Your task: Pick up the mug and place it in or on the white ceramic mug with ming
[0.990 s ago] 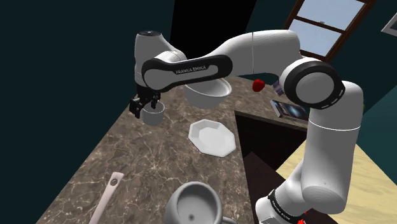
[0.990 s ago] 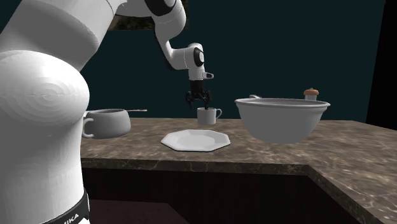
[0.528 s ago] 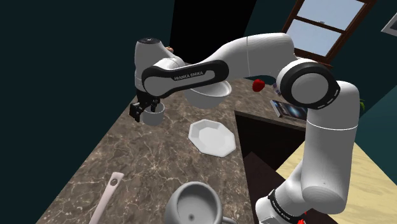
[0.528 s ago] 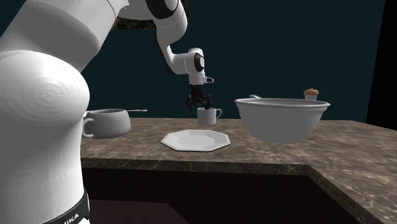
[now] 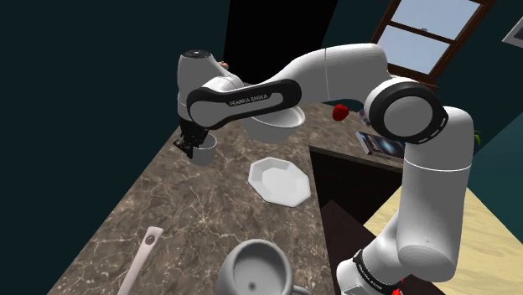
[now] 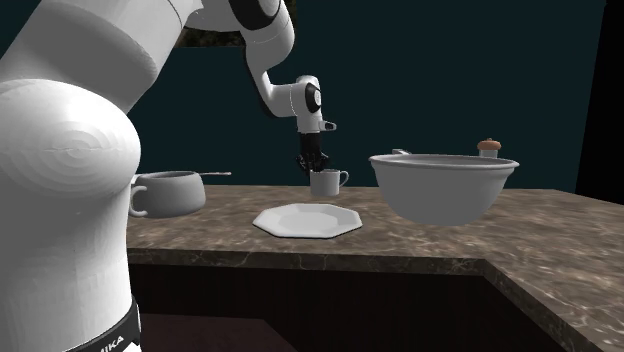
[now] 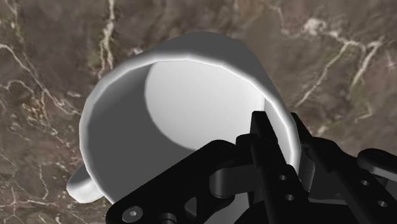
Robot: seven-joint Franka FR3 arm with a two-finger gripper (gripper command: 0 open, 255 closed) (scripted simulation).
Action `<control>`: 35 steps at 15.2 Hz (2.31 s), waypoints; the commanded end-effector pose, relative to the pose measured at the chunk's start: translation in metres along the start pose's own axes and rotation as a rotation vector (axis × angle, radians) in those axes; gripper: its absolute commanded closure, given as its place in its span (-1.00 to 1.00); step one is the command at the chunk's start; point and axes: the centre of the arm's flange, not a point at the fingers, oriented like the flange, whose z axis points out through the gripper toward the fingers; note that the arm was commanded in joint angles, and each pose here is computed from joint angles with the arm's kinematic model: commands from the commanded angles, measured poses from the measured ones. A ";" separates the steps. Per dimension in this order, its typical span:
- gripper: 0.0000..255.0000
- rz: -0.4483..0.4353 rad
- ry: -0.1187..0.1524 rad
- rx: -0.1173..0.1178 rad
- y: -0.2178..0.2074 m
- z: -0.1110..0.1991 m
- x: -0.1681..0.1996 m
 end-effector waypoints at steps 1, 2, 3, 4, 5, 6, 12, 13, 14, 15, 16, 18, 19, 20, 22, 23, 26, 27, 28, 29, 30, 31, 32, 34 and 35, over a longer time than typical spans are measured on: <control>1.00 0.000 0.000 0.000 0.000 0.000 0.000; 1.00 0.000 0.000 0.000 0.000 0.000 0.000; 1.00 0.000 0.000 0.000 0.000 0.000 0.000; 1.00 0.000 0.000 0.000 0.000 0.000 0.000; 1.00 0.000 0.000 0.000 0.000 0.000 0.000; 1.00 0.000 0.000 0.000 0.000 0.000 0.000; 1.00 0.000 0.000 0.000 0.001 -0.031 0.001; 1.00 0.000 0.000 0.000 0.002 -0.037 0.002; 1.00 0.000 0.000 0.000 0.002 -0.042 0.002; 1.00 0.000 0.000 0.000 0.002 -0.047 0.002; 1.00 0.000 0.000 0.000 0.002 -0.053 0.002; 1.00 0.000 0.000 0.000 0.003 -0.063 0.003; 1.00 0.000 0.000 0.000 0.003 -0.068 0.003; 1.00 0.000 0.000 0.000 0.003 -0.074 0.003; 1.00 0.000 0.000 0.000 0.004 -0.084 0.004; 1.00 0.000 0.000 0.000 0.004 -0.089 0.004; 1.00 0.000 0.000 0.000 0.005 -0.105 0.005; 1.00 0.000 0.000 0.000 0.005 -0.111 0.005; 1.00 0.000 0.000 0.000 0.005 -0.116 0.005; 1.00 0.000 0.000 0.000 0.006 -0.121 0.005; 1.00 0.000 0.000 0.000 0.006 -0.126 0.006; 1.00 0.000 0.000 0.000 0.006 -0.132 0.006; 1.00 0.000 0.000 0.000 0.006 -0.137 0.006; 1.00 0.000 0.000 0.000 0.007 -0.147 0.007; 1.00 0.000 0.000 0.000 0.007 -0.153 0.007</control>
